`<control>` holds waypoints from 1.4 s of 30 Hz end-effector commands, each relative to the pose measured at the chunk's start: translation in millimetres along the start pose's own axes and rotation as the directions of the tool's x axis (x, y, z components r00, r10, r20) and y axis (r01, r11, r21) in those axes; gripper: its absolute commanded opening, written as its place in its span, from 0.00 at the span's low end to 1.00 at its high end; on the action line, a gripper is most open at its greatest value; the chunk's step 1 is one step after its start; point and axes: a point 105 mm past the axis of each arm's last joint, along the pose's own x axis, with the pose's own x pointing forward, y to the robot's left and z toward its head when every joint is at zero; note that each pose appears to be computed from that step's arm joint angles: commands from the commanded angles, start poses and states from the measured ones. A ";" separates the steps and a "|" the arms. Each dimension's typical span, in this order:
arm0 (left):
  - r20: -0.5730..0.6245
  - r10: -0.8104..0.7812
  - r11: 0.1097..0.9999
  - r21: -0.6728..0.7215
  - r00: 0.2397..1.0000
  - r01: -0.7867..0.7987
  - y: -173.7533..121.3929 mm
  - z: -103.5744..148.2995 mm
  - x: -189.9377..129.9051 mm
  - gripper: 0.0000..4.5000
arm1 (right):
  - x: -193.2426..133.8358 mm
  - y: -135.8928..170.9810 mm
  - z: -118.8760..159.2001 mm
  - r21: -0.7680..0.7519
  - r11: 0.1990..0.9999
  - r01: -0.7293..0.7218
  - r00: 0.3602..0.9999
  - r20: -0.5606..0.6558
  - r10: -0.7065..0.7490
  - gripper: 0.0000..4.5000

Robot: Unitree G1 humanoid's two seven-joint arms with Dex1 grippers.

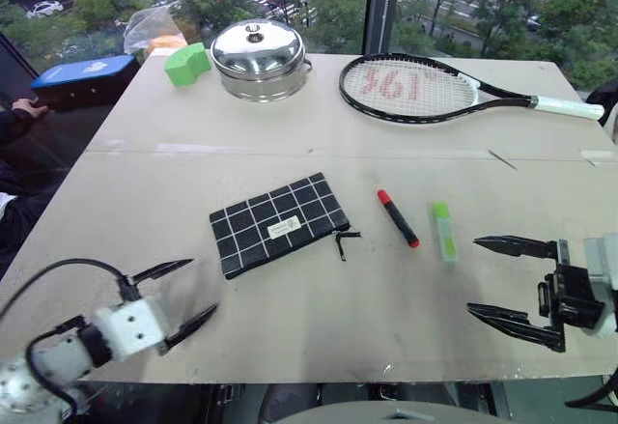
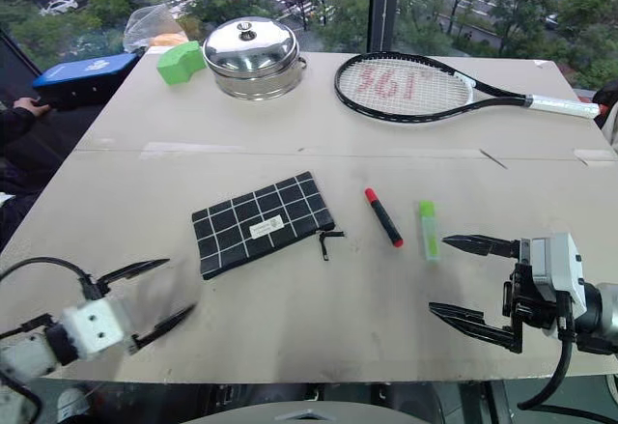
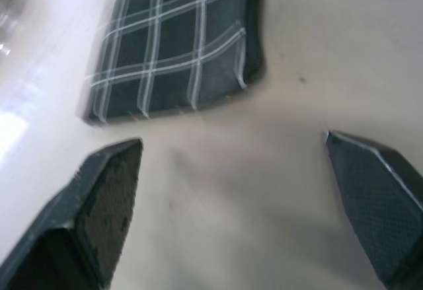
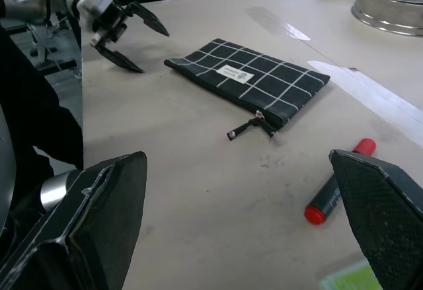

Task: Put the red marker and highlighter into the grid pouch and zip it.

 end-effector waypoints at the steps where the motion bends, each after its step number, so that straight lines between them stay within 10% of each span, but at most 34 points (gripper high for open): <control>1: -0.054 0.063 0.996 0.059 0.997 -0.060 -0.8 -5.4 18.0 1.00 | 1.1 4.2 8.3 -0.022 1.000 -0.012 1.000 0.021 0.012 0.99; 14: -0.154 0.114 0.992 0.070 0.981 -0.105 5.9 -24.1 73.4 1.00 | 1.7 2.3 10.9 -0.019 1.000 0.021 0.999 0.036 -0.020 0.99; 25: -0.083 -0.080 0.997 -0.031 0.993 0.077 16.8 -22.9 86.8 0.01 | 8.5 2.0 17.2 -0.026 0.998 0.056 0.997 0.061 -0.054 1.00; 32: -0.031 -0.086 0.991 -0.109 0.996 0.082 31.5 4.1 78.7 0.01 | 29.5 -0.3 14.4 -0.018 0.989 0.144 0.989 0.047 -0.143 1.00; 42: 0.070 -0.123 0.927 -0.347 0.990 0.140 35.3 72.1 99.0 0.01 | 108.9 -39.2 -22.8 0.438 0.839 0.324 0.946 -0.124 -0.300 1.00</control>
